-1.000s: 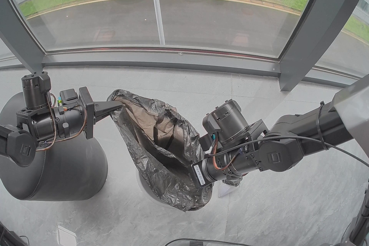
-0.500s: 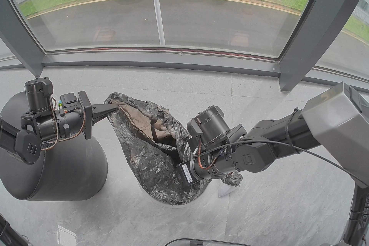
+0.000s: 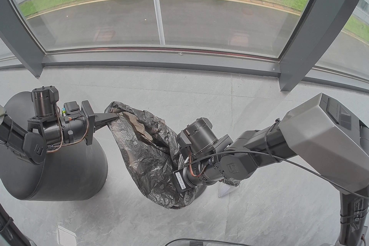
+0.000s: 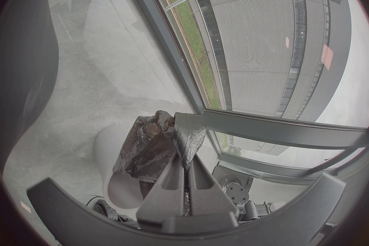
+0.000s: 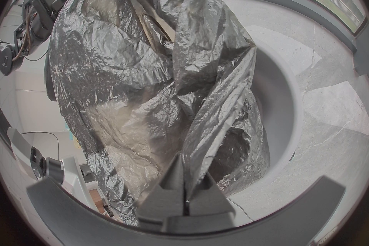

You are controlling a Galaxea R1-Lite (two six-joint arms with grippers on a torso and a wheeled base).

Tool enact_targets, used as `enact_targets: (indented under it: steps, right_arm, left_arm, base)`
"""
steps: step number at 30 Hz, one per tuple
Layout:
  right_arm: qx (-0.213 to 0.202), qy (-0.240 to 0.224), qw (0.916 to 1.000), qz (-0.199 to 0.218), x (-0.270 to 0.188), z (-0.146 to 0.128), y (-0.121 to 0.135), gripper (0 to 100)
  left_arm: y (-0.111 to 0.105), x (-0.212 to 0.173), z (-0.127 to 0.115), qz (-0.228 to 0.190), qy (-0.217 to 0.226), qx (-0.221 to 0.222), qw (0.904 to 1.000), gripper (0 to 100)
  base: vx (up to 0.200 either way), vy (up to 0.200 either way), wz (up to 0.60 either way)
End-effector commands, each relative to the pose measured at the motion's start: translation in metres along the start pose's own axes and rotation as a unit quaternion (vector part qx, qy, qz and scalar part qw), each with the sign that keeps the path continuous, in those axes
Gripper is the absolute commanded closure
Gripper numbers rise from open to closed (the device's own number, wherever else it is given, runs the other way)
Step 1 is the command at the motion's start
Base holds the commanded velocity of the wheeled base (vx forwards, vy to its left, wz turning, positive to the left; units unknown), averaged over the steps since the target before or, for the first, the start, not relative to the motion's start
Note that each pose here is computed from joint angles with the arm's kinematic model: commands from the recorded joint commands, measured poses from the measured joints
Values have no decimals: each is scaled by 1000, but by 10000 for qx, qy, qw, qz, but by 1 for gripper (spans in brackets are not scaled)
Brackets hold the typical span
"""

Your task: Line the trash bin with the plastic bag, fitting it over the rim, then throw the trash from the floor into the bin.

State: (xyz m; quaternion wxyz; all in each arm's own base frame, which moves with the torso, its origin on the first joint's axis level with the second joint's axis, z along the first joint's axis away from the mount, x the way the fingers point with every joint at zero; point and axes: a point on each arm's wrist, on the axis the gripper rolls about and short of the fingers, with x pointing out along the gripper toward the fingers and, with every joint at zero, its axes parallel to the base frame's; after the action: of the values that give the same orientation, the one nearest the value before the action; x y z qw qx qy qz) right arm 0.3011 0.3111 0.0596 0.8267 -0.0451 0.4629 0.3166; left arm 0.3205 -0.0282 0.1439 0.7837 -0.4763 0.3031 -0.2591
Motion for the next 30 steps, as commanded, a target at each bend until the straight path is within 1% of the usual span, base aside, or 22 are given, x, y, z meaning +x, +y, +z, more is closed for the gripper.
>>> enact_targets:
  steps: [1,7,10,13,16,19,21,23,24,25,26,29,30]
  right_arm:
    - [11,77,10000,-36,12,-4,-3,100]
    - [83,131,9999,-65,11,-9,-5,100]
    - [112,259,9995,-143,3,-19,-9,100]
    - [157,388,9986,-327,-6,-31,-16,100]
    - [200,387,9982,-406,-16,-42,-22,100]
    - [237,171,9988,-399,-23,-49,-28,100]
    - [286,-226,9986,-386,-24,-53,-37,100]
    - [322,-490,9972,-475,-23,-55,-43,100]
    - [322,-499,9971,-480,-23,-56,-43,100]
    - [357,-662,9955,-581,-20,-60,-48,100]
    - [363,-715,9949,-604,-20,-61,-49,100]
    - [355,-987,9927,-588,-19,-67,-50,100]
    - [355,-987,9927,-588,-19,-67,-50,100]
  left_arm:
    - [9,5,-1,92,61,-92,9999,100]
    - [16,8,-3,177,118,-192,9996,100]
    - [25,10,-9,290,229,-309,9988,100]
    - [36,14,-14,411,327,-434,9977,100]
    - [45,17,-22,542,448,-462,9965,100]
    - [52,19,-31,660,584,-252,9958,100]
    - [60,21,-42,761,764,85,9941,100]
    - [60,22,-48,816,818,325,9928,100]
    - [61,23,-48,822,824,338,9926,100]
    - [59,25,-55,835,913,543,9908,100]
    - [59,26,-57,835,948,609,9901,100]
    - [56,30,-66,795,1132,880,9865,100]
    - [56,30,-66,795,1132,880,9865,100]
  base:
    - [0,0,0]
    - [0,0,0]
    - [0,0,0]
    - [0,0,0]
    - [0,0,0]
    - [0,0,0]
    - [0,0,0]
    - [0,0,0]
    - [0,0,0]
    - [0,0,0]
    - [0,0,0]
    - [0,0,0]
    - [0,0,0]
